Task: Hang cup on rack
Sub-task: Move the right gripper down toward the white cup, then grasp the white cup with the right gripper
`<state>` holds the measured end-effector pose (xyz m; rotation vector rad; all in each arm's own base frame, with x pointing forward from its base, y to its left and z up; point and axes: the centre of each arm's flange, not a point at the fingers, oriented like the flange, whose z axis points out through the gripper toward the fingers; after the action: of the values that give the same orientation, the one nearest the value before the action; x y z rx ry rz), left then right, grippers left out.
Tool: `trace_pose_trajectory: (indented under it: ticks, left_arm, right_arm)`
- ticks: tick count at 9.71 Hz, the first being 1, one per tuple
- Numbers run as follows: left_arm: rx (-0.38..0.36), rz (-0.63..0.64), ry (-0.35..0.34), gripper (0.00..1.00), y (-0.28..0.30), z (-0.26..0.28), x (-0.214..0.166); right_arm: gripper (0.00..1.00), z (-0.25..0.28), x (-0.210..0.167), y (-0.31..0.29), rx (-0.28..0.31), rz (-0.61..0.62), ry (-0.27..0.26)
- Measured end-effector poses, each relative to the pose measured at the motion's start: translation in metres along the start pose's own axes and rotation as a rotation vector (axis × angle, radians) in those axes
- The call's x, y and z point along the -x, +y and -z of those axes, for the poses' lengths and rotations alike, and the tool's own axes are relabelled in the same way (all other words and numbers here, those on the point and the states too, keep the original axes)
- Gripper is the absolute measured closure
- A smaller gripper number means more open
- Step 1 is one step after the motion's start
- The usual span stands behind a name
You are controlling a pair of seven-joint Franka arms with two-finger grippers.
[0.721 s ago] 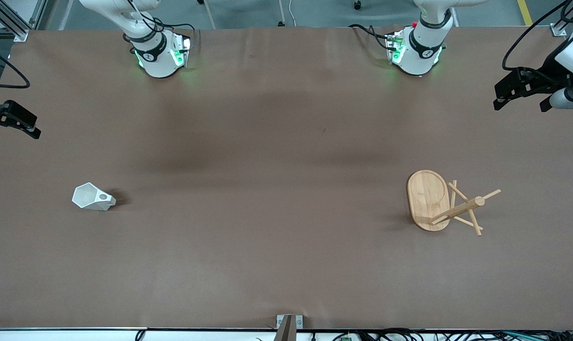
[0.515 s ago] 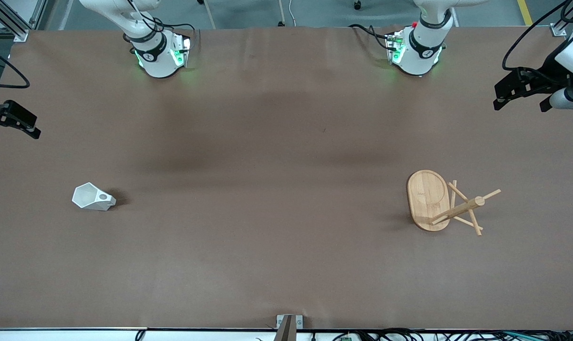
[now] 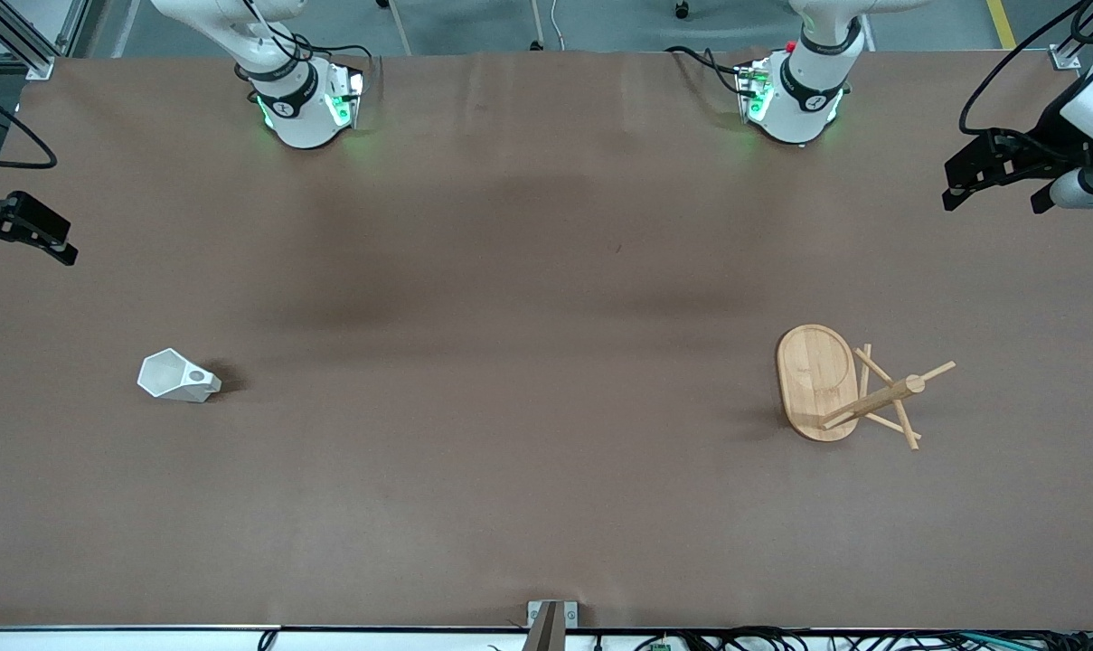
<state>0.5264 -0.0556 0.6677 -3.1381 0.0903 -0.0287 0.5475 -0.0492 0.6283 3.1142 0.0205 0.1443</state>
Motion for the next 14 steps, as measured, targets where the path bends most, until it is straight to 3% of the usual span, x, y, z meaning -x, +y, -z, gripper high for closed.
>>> trace_pose_trajectory:
  ticks: [6,9,14]
  left_arm:
    - [0.001,0.000,0.000,0.00,0.000,0.000,0.000]
    - [0.002,-0.001,0.000,0.00,0.000,0.000,0.000]
    - [0.002,-0.001,-0.001,0.00,0.000,0.000,-0.001]
  right_arm:
    - [0.02,-0.013,-0.004,0.012,0.001,-0.022,-0.018]
    - [0.03,-0.078,-0.032,0.042,0.014,-0.055,-0.039]
    - [0.04,-0.210,-0.058,0.080,0.031,0.006,-0.055]
